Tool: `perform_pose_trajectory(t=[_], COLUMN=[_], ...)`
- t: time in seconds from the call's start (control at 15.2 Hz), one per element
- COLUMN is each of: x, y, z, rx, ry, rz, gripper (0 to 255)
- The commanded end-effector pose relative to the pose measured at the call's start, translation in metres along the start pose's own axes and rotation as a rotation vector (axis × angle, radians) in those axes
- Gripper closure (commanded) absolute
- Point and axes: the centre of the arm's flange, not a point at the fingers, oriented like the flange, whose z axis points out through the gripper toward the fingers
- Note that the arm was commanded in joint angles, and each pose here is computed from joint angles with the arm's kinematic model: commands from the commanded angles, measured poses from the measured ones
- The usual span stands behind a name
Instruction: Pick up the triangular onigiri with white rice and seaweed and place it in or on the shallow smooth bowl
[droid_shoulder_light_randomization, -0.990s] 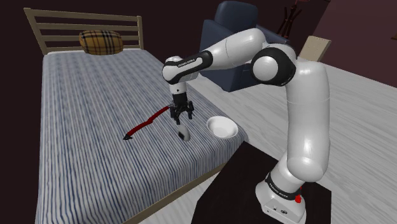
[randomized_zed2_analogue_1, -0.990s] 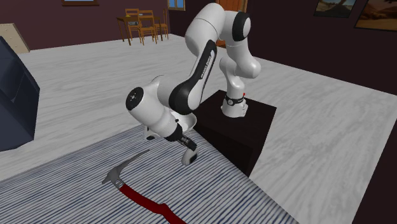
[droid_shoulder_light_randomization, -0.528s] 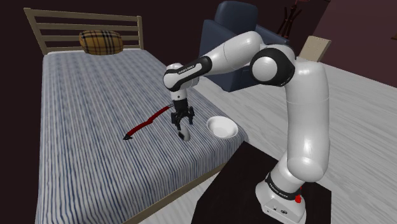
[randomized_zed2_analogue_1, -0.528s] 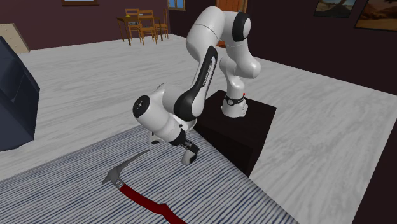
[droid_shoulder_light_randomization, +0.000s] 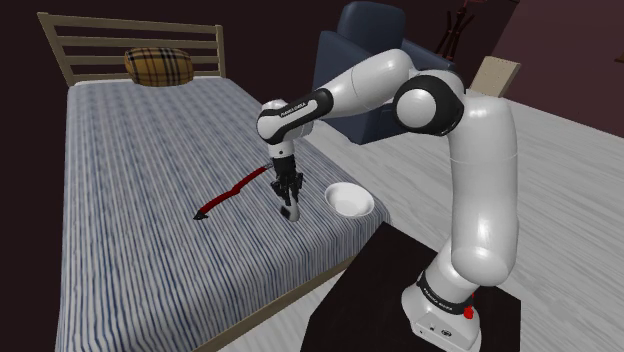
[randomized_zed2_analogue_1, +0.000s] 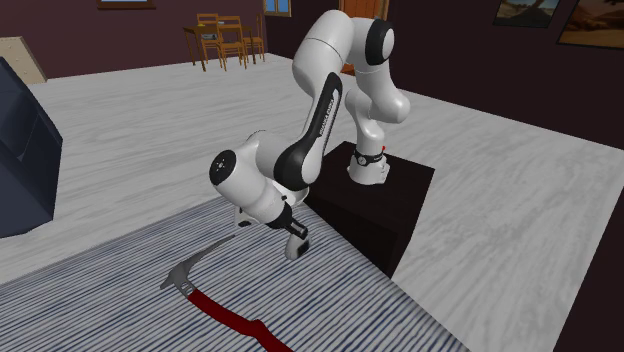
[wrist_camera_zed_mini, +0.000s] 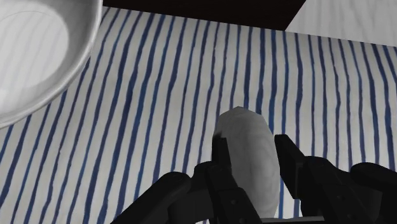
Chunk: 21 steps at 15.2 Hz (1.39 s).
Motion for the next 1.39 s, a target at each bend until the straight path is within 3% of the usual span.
perform_pose_trajectory(t=[0.0, 0.46, 1.32], x=[0.0, 0.0, -0.033], y=[0.0, 0.0, -0.007], z=[0.0, 0.0, -0.06], rx=[0.0, 0.0, 0.0], ry=[0.0, 0.0, 0.0], rz=[0.0, 0.0, 0.0], gripper=[255, 255, 255])
